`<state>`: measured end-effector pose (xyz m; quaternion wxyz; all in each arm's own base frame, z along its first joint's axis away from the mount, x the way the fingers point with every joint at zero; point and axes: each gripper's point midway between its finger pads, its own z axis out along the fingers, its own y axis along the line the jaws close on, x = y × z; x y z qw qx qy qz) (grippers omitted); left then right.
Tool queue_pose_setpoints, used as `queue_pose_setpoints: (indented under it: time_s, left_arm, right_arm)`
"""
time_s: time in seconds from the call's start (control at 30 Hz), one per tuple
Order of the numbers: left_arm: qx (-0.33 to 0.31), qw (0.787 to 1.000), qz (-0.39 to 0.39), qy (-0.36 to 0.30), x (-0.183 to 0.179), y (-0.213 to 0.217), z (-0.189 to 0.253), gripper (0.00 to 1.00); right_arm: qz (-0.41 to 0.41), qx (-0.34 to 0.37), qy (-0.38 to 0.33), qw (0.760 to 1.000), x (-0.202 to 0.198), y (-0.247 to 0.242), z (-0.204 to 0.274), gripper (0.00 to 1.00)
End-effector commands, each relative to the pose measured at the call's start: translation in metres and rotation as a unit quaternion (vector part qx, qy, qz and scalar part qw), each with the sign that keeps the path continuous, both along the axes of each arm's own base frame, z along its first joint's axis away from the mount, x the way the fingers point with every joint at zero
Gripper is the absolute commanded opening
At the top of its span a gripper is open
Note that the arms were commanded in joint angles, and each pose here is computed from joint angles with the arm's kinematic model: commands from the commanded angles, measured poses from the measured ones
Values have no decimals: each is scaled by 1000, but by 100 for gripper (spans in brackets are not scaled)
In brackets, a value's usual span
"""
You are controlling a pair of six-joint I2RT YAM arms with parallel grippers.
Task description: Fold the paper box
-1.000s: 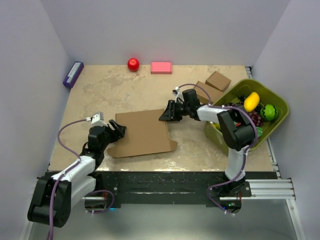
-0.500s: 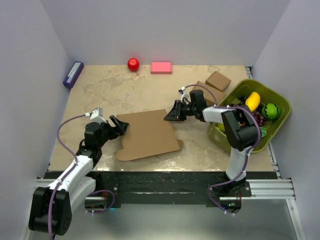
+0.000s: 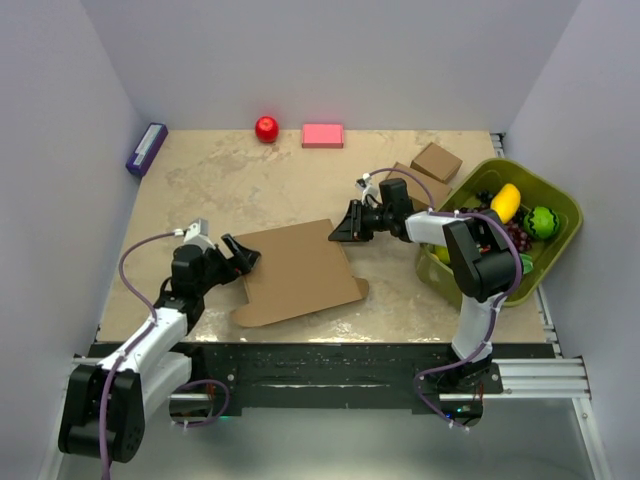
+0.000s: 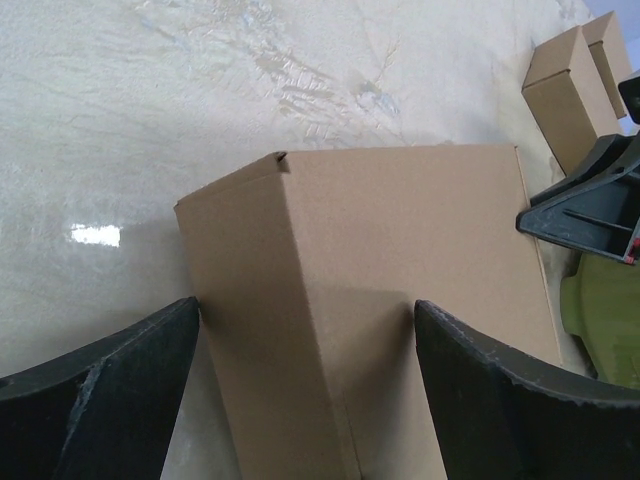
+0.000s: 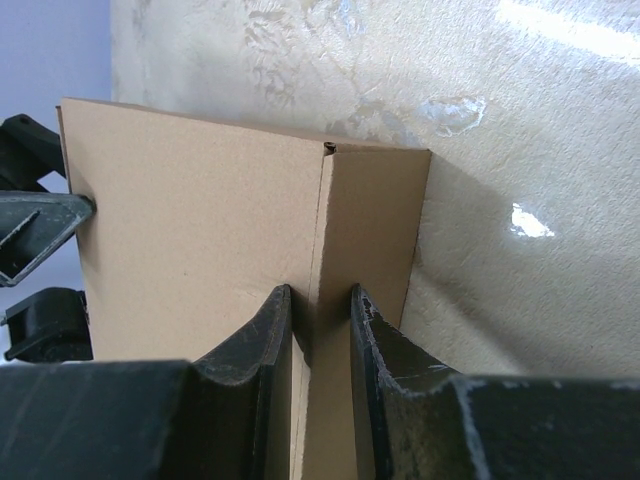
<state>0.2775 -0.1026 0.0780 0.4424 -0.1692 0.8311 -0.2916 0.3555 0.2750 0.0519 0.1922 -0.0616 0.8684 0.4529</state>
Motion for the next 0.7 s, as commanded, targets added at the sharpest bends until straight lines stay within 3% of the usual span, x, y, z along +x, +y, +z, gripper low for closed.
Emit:
queue_pose_setpoints:
  time_s: [0.0,0.43,0.67]
  left_arm:
    - [-20,1000,8,14,-7,-1,-5,93]
    - [-49,998,-3,33,-20,-9,-19,95]
    - [-118,991,-57,-6,-24,-33,2,90]
  right_arm:
    - [-42,-134,108,984,-35,-49,-80,8]
    - [-45,-138,105,984,-34,-50,-80,6]
    - [-48,-139,104,984,-32,-50,-79,5]
